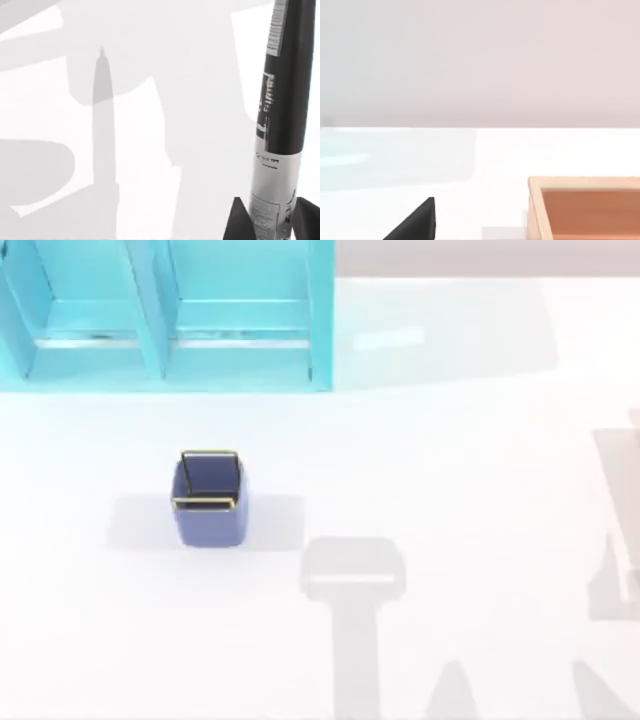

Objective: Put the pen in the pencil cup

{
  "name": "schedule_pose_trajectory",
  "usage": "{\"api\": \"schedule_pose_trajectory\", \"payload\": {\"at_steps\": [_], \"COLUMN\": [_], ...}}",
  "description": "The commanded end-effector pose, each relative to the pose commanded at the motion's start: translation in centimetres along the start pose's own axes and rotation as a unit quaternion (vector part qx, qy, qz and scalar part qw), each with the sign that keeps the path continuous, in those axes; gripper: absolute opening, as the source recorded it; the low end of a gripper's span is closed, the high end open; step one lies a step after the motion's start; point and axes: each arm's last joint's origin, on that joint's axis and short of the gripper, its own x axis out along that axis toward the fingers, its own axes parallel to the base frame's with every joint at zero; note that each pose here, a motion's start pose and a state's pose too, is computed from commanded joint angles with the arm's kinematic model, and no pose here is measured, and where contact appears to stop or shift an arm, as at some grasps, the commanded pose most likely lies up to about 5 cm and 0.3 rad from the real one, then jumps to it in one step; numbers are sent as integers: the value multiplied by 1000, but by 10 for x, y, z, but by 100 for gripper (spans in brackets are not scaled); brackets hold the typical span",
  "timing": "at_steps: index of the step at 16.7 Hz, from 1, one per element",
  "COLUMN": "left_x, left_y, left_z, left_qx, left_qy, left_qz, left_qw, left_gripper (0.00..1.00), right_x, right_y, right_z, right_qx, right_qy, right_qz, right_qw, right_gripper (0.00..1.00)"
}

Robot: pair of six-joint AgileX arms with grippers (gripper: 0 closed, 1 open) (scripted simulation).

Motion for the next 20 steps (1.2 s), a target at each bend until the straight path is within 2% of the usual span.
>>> {"api": "schedule_pose_trajectory", "payload": {"at_steps": [3, 5, 10, 12, 14, 16, 18, 20], "left_x": [-39, -52, -51, -47, -38, -22, 1, 32], "left_y": [-1, -2, -2, -7, -17, -34, -56, -84], "left_z": [-21, -29, -30, -28, -22, -14, -7, -3], "left_qx": [13, 21, 23, 39, 77, 137, 208, 286], "left_qy": [-12, -19, -16, -19, -26, -41, -62, -91], "left_qz": [-3, -3, -3, 11, 41, 88, 141, 195], "left_qw": [1000, 1000, 1000, 999, 996, 986, 966, 934], "left_gripper": [0, 0, 0, 0, 0, 0, 0, 0], "right_x": [0, 0, 0, 0, 0, 0, 0, 0], "right_y": [0, 0, 0, 0, 0, 0, 0, 0], "right_z": [0, 0, 0, 0, 0, 0, 0, 0], "right_qx": [0, 0, 0, 0, 0, 0, 0, 0], "right_qy": [0, 0, 0, 0, 0, 0, 0, 0], "right_qz": [0, 0, 0, 0, 0, 0, 0, 0], "right_qw": [1000, 1000, 1000, 1000, 1000, 1000, 1000, 1000], "right_gripper": [100, 100, 100, 100, 100, 100, 100, 100]}}
